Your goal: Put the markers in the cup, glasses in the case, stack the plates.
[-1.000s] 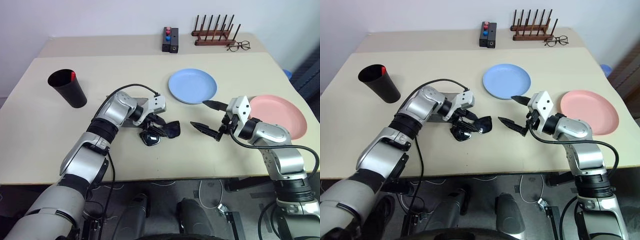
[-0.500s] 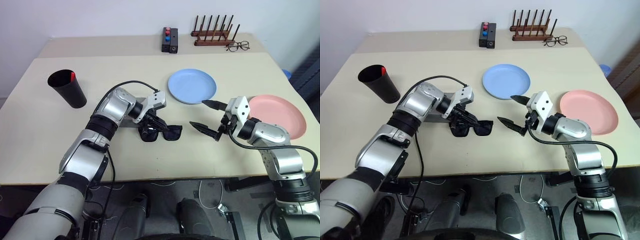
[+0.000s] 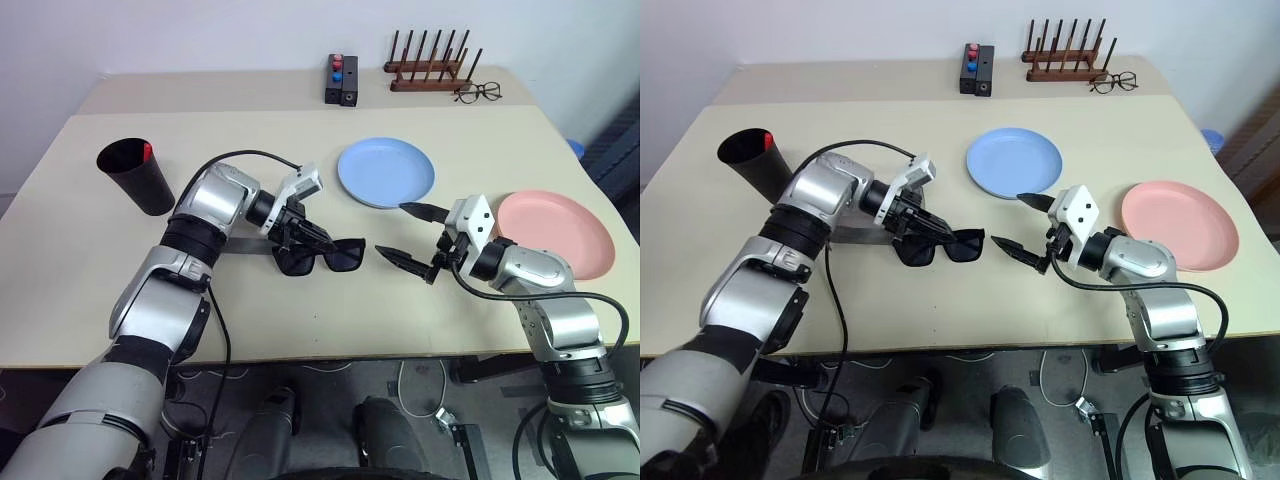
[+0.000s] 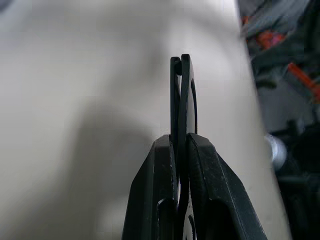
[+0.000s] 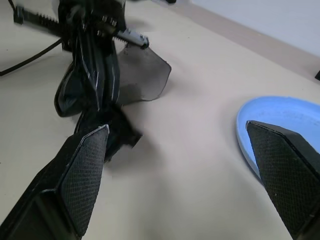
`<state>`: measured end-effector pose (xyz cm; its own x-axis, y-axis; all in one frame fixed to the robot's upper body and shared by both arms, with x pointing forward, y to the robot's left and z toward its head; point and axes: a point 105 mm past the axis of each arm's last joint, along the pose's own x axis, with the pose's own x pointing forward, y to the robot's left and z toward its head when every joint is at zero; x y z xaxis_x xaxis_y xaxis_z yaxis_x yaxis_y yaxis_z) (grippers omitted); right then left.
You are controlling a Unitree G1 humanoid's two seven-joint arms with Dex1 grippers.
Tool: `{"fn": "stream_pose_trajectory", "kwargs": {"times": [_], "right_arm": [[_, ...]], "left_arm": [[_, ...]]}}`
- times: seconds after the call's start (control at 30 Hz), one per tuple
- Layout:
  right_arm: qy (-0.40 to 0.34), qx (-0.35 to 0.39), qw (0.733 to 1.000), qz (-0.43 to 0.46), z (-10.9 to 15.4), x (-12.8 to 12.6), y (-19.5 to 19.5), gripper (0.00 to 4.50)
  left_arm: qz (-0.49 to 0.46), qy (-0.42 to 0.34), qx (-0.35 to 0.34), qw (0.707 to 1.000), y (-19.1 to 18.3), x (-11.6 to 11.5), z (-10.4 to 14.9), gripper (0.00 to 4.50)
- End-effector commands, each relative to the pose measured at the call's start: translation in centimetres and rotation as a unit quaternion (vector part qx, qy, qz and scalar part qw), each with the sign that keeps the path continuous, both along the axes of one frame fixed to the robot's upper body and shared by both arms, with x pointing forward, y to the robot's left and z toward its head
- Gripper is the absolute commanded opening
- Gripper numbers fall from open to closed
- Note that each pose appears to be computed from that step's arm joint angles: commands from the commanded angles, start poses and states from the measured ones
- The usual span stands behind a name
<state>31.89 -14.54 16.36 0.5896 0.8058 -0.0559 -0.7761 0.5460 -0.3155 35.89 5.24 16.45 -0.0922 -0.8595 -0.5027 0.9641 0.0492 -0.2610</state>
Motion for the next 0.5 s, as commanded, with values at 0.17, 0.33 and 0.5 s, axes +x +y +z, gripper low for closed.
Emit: {"fn": "stream_pose_trajectory", "kwargs": {"times": [0.17, 0.33, 0.5], "right_arm": [[-0.028, 0.005, 1.000, 0.005, 1.2, 0.1, 0.3, 4.50], [-0.027, 0.006, 1.000, 0.006, 1.2, 0.1, 0.4, 4.50], [-0.028, 0.021, 0.999, 0.017, 1.7, -0.1, 0.5, 4.50]], "left_arm": [[-0.007, -0.022, -0.042, 0.999, 0.7, 0.1, 4.1, 0.28], [0.008, -0.076, -0.011, 0.997, 3.6, 1.1, 5.4, 0.28], [0.031, -0.155, 0.037, 0.987, 7.5, 2.5, 6.7, 0.28]]}}
